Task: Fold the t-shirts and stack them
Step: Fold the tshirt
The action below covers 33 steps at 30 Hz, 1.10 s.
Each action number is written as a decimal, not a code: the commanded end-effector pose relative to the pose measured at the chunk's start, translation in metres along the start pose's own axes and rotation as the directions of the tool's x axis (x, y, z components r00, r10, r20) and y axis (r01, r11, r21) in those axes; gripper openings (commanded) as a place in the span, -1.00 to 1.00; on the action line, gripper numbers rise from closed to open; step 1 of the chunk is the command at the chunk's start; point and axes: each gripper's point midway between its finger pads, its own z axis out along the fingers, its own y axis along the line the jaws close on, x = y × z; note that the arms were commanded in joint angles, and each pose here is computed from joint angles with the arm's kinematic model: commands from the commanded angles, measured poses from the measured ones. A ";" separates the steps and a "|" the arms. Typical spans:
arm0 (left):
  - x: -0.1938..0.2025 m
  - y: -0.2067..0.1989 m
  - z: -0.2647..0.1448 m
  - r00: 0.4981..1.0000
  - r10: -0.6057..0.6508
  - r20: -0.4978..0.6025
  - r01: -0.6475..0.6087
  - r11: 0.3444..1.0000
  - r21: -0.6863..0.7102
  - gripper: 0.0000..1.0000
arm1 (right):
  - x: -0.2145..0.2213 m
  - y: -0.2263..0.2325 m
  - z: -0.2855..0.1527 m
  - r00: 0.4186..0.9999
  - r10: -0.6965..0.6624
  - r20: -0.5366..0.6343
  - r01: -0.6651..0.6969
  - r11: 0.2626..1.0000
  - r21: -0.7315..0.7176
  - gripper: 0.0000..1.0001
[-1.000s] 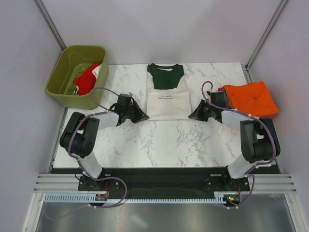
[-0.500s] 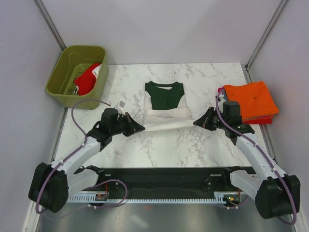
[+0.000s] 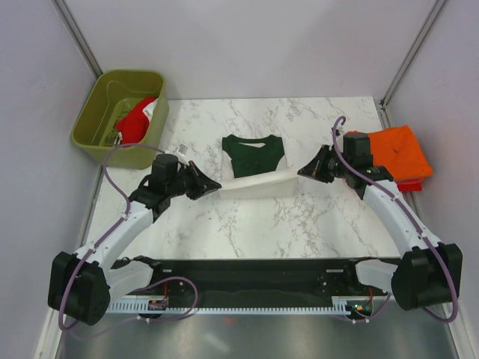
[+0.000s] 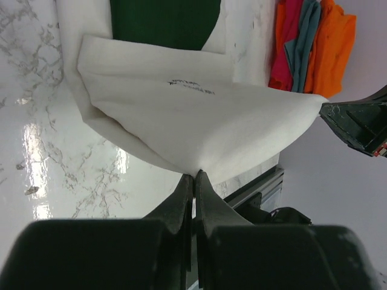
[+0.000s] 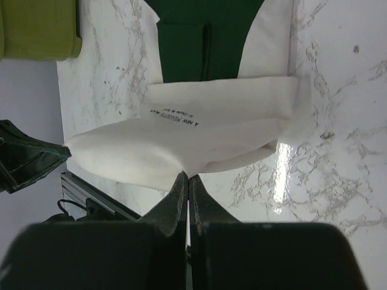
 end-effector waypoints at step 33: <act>-0.216 0.024 0.170 0.978 -0.190 0.080 0.190 0.982 0.005 -0.95 | -0.175 -0.041 0.190 0.994 0.065 0.082 -0.075 0.990 0.119 -1.00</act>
